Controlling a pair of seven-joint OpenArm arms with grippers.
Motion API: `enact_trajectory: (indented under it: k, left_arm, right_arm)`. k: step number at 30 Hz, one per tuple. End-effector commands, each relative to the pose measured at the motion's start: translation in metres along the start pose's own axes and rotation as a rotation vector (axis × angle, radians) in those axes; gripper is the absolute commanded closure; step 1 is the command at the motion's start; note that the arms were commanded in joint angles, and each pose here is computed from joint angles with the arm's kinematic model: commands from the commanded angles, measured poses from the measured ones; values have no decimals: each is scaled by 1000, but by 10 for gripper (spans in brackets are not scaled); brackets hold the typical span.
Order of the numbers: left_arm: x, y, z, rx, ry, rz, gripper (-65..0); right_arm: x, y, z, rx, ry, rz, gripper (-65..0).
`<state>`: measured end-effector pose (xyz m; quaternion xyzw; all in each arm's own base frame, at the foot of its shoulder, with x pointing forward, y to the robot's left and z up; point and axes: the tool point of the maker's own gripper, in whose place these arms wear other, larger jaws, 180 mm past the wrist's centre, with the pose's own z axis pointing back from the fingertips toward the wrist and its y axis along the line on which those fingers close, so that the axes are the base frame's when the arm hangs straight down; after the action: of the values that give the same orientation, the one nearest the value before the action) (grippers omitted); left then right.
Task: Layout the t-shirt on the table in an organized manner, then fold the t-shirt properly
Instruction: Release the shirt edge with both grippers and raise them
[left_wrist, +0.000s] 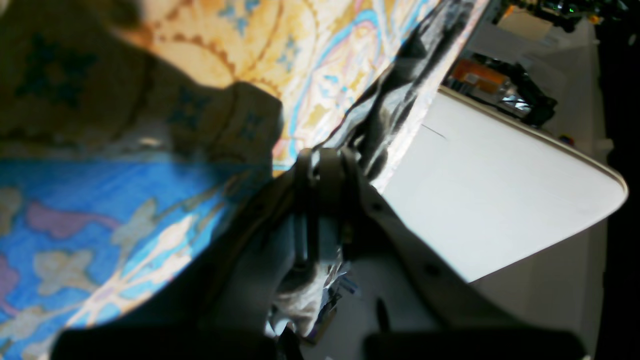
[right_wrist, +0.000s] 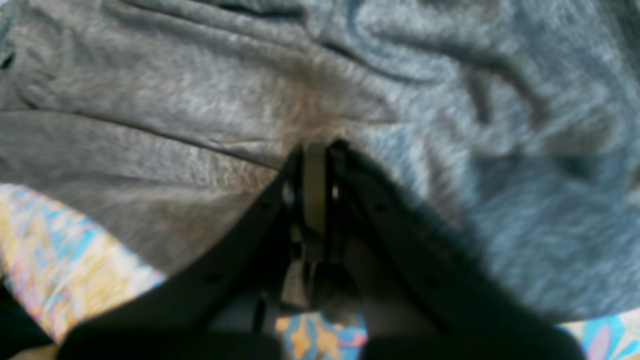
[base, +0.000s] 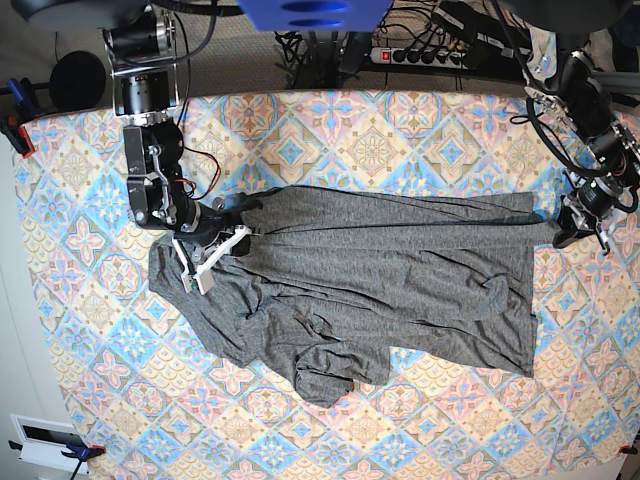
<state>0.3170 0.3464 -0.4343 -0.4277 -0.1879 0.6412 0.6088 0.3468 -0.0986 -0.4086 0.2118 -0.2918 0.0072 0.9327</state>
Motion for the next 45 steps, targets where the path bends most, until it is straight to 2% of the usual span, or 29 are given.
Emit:
enact_trajectory:
  k: [1,13,17,20,22,26,30,33,35,38,40,45]
  left_arm:
    - [1,10,0,43,-7,-1,0]
    - [3,3,0,39,-14,-21,0]
    - [2,-13,1,65,-25,-94,0]
    - [-3,-23,-1,53,-33,-104,-6]
    - [-3,-31,2,42,-42,-116,-76]
    - [-7,-38,8,53,-25,-78,-266]
    - [-16,-47,10,16,33,-65,-358]
    - [-12,-63,25,-60,55,-47,-384]
    - [-9,-69,32,-100,63,-34,-388]
    - [-1,-74,40,-97,45,-50,-387]
    - [6,-72,48,-85,29,-57,-387]
    - [18,-70,64,-61,-9,-91,-389]
  right_arm:
    - [18,9,3,24,-51,7,0]
    - [19,13,1,35,-55,-1,0]
    - [19,14,1,36,-55,-2,0]
    - [20,14,1,36,-56,-1,0]
    - [20,14,1,36,-56,-1,0]
    - [18,13,1,36,-53,-2,0]
    - [19,15,2,37,-58,1,0]
    - [19,15,3,39,-57,1,-2]
    - [19,15,3,39,-53,2,-29]
    - [21,20,4,60,-62,-8,-99]
    - [32,30,12,87,-100,7,-142]
    - [38,46,29,111,-152,51,-217]
